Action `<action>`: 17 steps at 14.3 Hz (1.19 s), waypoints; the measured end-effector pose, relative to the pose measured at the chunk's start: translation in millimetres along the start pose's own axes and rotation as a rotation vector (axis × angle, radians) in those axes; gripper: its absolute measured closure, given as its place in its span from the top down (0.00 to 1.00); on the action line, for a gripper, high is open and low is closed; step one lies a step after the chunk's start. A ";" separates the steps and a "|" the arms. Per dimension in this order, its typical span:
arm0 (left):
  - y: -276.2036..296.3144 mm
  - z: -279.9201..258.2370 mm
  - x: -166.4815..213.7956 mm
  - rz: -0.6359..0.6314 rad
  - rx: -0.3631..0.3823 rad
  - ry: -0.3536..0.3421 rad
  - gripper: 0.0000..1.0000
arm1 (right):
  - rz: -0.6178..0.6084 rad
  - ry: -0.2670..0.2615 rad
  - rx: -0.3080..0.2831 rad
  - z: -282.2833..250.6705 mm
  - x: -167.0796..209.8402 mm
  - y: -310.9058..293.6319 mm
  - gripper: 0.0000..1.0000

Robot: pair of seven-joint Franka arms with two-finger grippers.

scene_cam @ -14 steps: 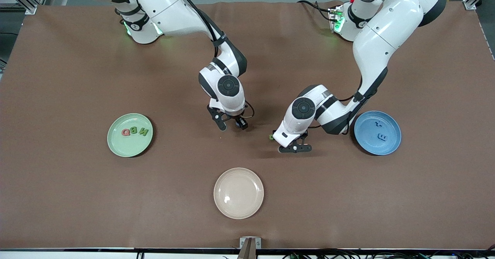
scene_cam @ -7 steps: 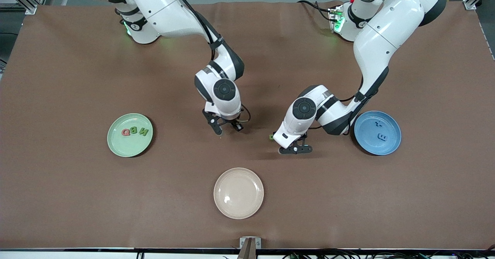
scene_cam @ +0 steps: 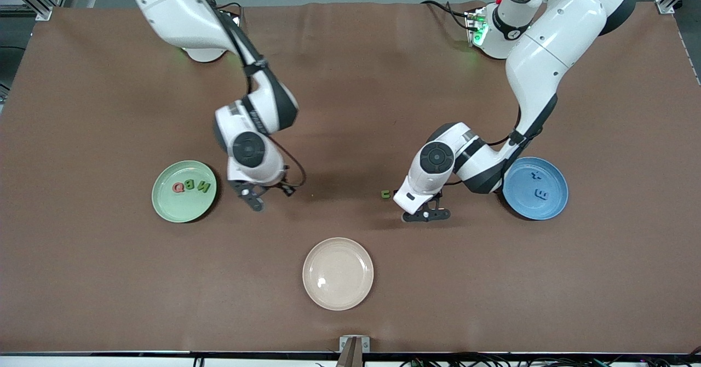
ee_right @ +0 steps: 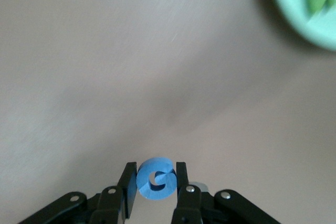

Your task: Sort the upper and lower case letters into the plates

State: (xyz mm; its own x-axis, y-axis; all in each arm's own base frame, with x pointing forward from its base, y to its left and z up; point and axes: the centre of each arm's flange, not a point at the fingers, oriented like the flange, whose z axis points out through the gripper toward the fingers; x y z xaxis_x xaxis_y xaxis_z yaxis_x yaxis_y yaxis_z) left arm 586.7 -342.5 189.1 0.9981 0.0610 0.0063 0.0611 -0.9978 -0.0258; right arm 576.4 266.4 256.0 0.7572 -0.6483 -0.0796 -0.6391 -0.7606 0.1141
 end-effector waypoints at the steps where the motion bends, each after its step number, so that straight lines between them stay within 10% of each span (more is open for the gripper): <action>1: -6.4 -7.6 2.3 0.014 0.017 0.001 0.31 | -0.041 -0.010 -0.002 -4.4 21.8 24.3 0.34; 8: -149.6 -68.7 4.8 0.064 0.042 -0.023 0.31 | -0.218 -0.053 0.012 1.3 127.0 136.4 0.34; 17: -320.8 -41.8 -33.1 0.121 0.008 0.006 0.31 | -0.292 -0.031 0.041 29.4 148.8 174.6 0.34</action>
State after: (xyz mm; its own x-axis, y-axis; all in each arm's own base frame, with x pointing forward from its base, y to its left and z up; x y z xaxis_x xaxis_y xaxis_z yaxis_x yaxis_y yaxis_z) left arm 533.8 -25.5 239.0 0.9982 -0.0596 0.0084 -0.0593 -0.9976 -0.0344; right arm 573.5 36.1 235.0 0.9059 -0.4019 -0.1337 -0.4000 -0.9156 0.0419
